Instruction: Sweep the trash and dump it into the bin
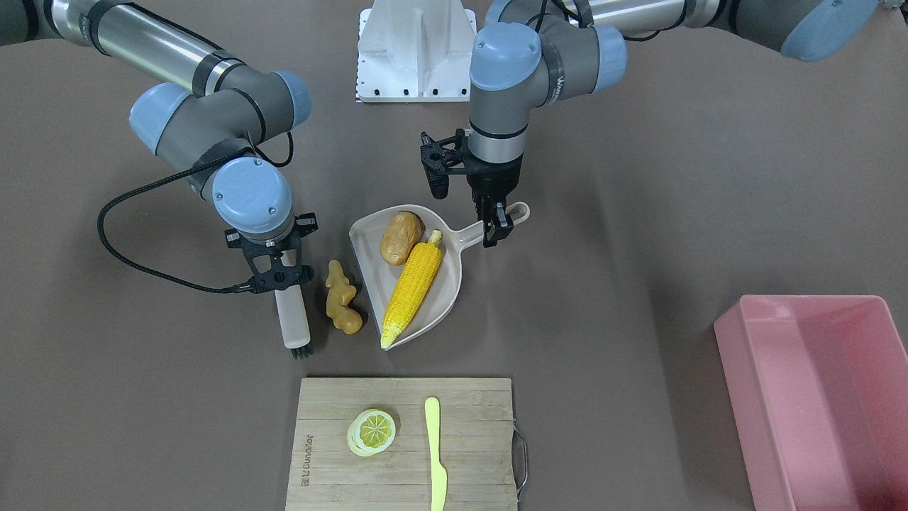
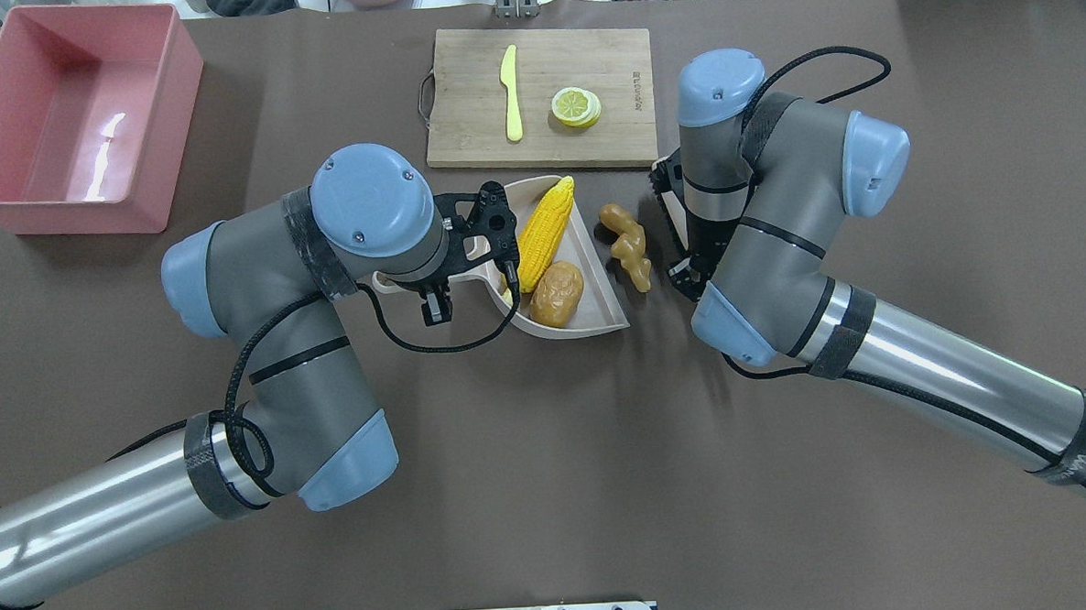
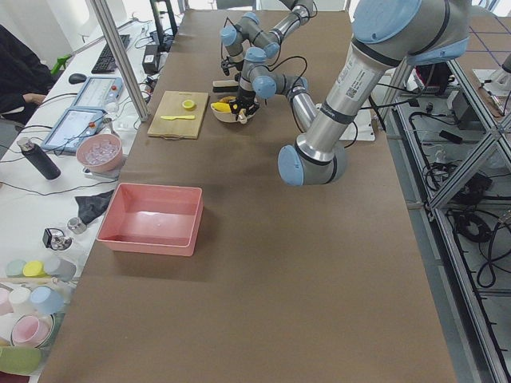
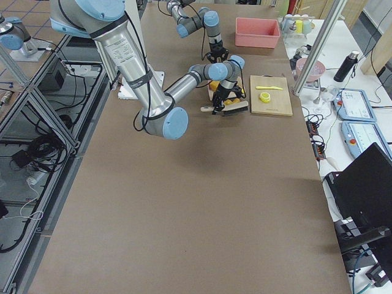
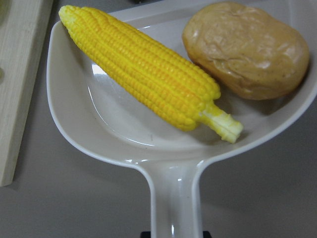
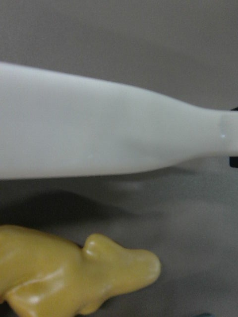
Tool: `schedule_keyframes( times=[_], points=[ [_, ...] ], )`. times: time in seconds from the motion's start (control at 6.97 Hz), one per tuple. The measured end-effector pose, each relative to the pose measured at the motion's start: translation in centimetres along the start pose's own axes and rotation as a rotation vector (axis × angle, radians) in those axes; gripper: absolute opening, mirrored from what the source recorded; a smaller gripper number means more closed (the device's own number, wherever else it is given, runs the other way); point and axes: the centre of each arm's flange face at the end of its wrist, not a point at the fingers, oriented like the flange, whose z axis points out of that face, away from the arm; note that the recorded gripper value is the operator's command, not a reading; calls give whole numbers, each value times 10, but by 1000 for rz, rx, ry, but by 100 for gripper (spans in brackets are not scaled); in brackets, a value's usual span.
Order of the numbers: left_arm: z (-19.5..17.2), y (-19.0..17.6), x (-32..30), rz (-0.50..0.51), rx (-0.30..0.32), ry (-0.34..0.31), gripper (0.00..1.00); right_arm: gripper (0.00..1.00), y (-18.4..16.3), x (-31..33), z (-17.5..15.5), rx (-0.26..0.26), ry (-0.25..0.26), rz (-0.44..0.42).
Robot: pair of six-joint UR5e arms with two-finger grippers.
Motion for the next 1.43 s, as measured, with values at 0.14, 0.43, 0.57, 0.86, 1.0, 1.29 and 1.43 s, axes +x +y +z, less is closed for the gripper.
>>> schedule_keyframes(
  times=[0.14,0.43,0.57,0.86,1.0,1.29,1.43],
  points=[
    [7,-4,8,11,-12,-7,0,0,1,0,2,-2,0,-1],
    [19,-23,26,33,-27,-22,0,0,2,-1,7,-6,1,-4],
    [20,-28,30,36,-27,-22,0,0,2,-3,6,-5,-2,-6],
    [19,-32,32,39,-23,-23,0,0,4,-18,0,0,-11,-25],
    [18,-32,32,39,-22,-23,0,0,6,-33,0,-2,-14,-41],
    [17,-32,32,40,-20,-24,0,0,11,-66,10,3,-28,-65],
    [17,-31,32,40,-21,-25,0,0,10,-76,16,16,-44,-66]
  ],
)
